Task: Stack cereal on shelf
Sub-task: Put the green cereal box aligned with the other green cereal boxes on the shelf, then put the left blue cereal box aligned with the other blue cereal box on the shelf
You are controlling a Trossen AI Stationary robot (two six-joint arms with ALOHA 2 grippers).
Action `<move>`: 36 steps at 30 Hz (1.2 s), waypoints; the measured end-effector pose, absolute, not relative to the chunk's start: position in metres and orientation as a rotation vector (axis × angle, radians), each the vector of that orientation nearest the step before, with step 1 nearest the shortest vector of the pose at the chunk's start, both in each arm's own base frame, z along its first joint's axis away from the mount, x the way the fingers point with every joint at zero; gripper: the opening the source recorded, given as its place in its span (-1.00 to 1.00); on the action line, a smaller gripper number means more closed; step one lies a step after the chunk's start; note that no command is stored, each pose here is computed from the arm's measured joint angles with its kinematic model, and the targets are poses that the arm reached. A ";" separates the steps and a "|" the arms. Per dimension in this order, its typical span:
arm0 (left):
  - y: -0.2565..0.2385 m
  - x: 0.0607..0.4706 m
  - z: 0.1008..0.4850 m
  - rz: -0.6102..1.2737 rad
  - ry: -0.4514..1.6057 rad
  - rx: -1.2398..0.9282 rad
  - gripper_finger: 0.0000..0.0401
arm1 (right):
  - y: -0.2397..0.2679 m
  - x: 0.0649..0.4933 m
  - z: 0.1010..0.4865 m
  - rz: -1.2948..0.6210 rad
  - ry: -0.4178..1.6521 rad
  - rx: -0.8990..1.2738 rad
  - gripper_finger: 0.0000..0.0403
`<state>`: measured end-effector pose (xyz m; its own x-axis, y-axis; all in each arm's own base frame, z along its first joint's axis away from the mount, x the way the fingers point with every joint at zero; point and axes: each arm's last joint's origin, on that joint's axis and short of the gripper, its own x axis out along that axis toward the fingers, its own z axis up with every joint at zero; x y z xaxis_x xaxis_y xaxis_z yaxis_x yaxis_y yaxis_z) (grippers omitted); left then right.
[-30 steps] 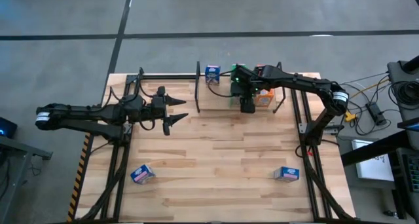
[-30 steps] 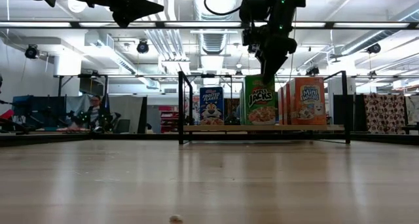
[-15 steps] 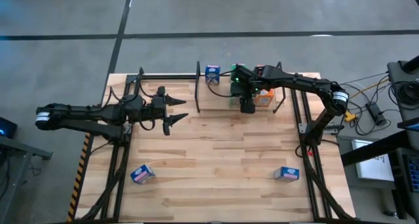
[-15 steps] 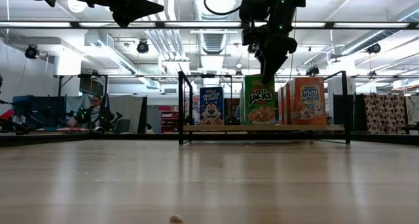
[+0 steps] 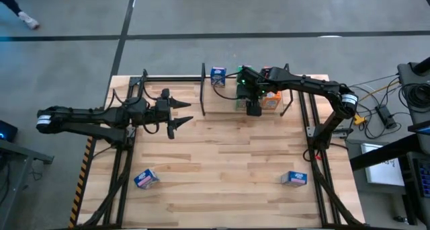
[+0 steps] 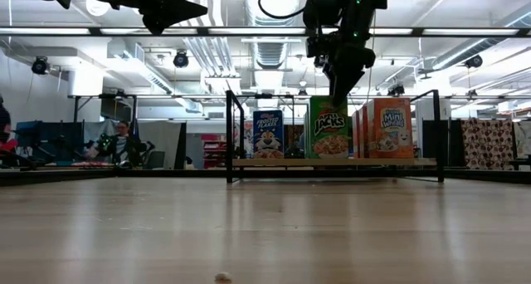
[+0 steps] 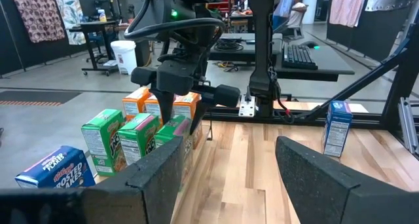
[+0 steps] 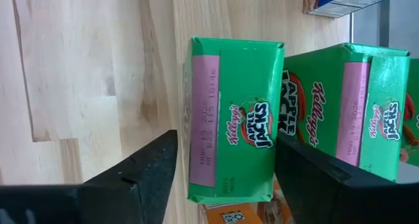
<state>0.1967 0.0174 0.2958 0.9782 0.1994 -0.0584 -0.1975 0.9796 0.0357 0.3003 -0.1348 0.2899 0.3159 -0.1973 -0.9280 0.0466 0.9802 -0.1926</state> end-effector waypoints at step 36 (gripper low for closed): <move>0.017 0.197 0.296 0.201 0.058 -0.011 0.12 | -0.036 0.297 0.332 -0.055 1.001 -0.133 -0.51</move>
<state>0.1967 0.0174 0.2958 0.9782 0.1992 -0.0584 -0.1998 0.9798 -0.0051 0.2971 -0.0362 0.3318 0.5393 -0.1077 -0.8352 -0.0149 0.9904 -0.1373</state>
